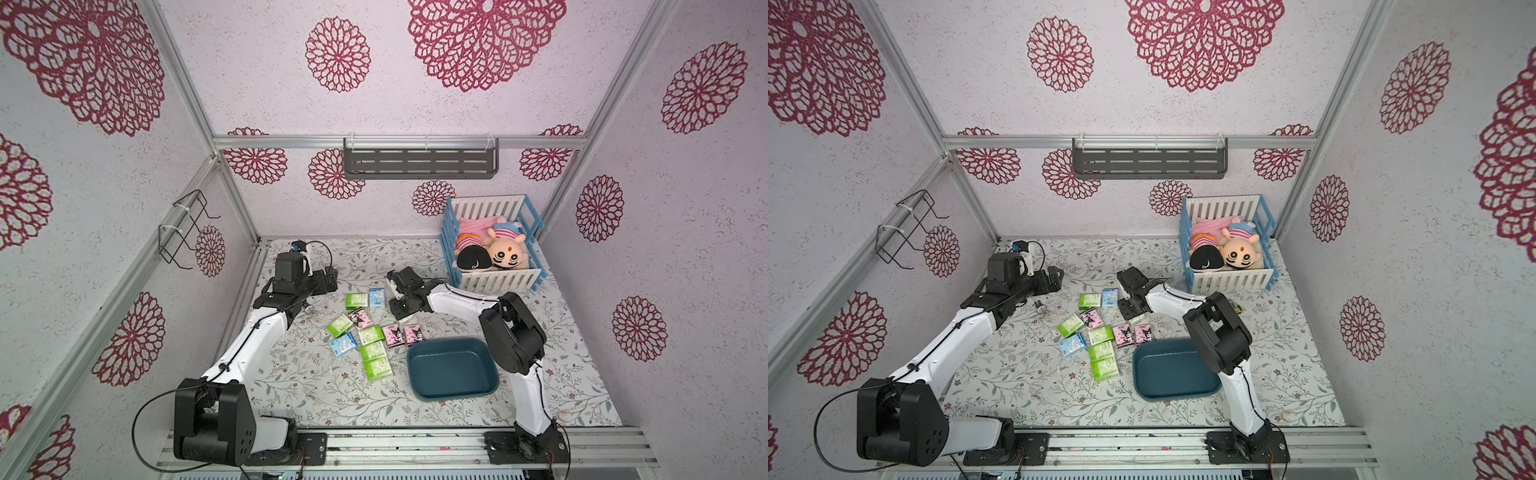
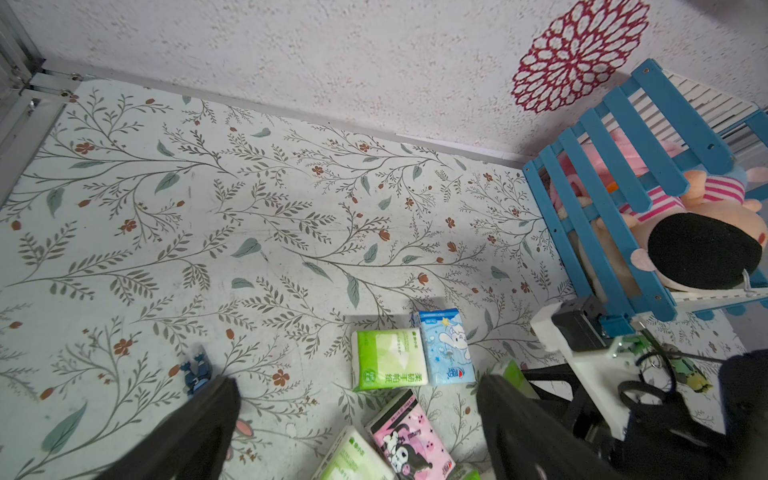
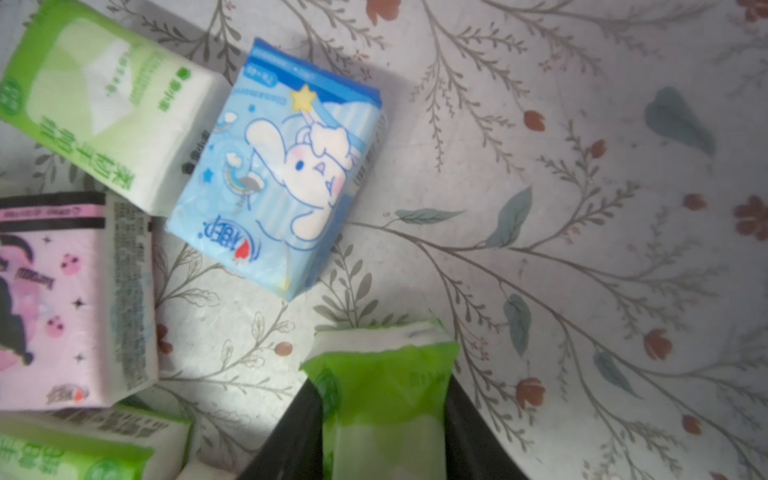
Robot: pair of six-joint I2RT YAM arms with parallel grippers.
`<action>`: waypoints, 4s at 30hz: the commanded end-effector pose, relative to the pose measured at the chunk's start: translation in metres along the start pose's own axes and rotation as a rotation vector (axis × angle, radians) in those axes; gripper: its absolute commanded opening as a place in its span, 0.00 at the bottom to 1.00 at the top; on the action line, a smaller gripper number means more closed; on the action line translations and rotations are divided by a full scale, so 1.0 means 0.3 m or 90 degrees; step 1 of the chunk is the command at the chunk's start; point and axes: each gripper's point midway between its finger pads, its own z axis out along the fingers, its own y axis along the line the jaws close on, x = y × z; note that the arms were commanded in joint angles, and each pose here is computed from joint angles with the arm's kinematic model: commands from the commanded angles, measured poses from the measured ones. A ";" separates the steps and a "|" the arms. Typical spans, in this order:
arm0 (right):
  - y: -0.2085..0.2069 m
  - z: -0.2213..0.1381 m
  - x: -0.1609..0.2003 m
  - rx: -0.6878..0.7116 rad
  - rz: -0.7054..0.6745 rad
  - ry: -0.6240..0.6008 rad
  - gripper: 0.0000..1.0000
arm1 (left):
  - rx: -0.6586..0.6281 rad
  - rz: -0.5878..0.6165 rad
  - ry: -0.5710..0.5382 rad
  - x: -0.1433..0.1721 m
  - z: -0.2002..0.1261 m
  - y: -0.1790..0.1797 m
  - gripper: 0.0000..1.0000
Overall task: Put the pocket tissues into the storage box
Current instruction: Pick up the pocket tissues from the center of the board, then place the pocket tissues in the storage box, then pick up the pocket tissues from the center of the board.
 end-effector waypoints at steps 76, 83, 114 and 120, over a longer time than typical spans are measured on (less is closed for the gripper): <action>0.141 -0.581 0.187 0.041 0.142 -0.202 0.74 | -0.071 0.048 -0.006 -0.040 -0.011 0.040 0.97; 0.197 -0.332 -0.135 -0.023 0.114 -0.157 0.81 | -0.006 -0.009 0.002 -0.038 -0.051 0.038 0.97; 0.135 0.121 -0.260 -0.049 0.155 -0.043 0.78 | 0.042 -0.063 0.016 0.022 -0.084 0.061 0.97; 0.114 0.122 -0.242 -0.031 0.155 -0.041 0.77 | 0.042 -0.063 0.016 0.019 -0.082 0.062 0.97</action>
